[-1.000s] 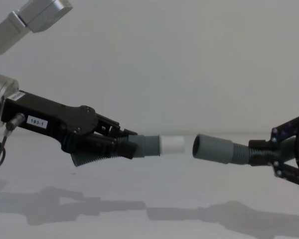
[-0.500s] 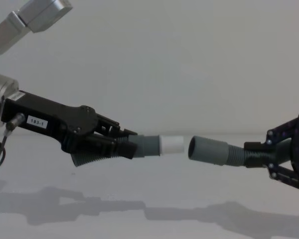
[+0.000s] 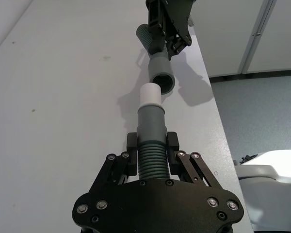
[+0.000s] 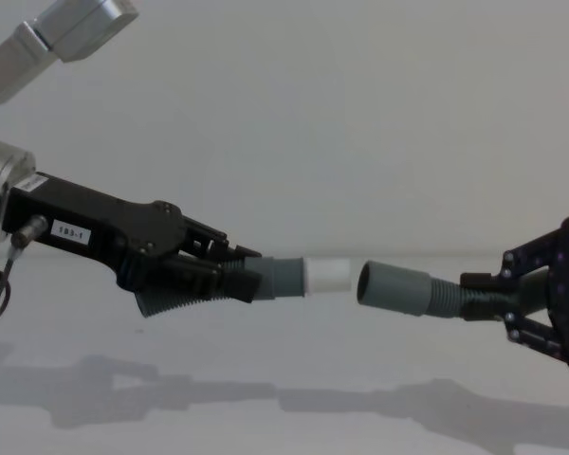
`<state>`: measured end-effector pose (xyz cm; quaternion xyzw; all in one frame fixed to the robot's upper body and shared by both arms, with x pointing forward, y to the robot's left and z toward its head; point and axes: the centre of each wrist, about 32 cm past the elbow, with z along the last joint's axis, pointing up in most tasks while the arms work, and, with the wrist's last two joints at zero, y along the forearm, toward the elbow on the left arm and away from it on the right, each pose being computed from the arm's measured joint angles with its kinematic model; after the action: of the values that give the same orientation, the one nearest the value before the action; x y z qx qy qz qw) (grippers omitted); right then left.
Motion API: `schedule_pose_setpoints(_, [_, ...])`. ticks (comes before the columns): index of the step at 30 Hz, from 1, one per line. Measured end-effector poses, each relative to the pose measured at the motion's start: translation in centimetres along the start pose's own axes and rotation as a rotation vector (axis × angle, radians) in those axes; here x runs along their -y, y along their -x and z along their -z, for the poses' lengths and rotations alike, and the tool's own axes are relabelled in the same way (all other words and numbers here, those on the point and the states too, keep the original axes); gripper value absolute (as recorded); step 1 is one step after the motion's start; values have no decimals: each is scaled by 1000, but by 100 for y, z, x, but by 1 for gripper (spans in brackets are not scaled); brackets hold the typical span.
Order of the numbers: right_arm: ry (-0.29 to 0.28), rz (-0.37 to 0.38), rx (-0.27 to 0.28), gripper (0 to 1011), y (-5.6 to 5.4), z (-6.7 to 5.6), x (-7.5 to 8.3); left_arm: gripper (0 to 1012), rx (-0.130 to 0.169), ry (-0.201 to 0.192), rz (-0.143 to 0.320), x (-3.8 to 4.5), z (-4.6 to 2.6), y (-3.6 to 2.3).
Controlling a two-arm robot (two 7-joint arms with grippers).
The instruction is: Use both hands to pick up one end of the pipe from the table, align the ends, and insert them.
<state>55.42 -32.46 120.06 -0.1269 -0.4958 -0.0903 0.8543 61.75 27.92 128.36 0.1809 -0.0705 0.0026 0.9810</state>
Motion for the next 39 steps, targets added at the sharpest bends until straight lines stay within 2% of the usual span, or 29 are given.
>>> schedule_pose_setpoints(39, [0, 11, -14, 126, -15, 62, -82, 322, 0, 0, 0, 0, 0, 0])
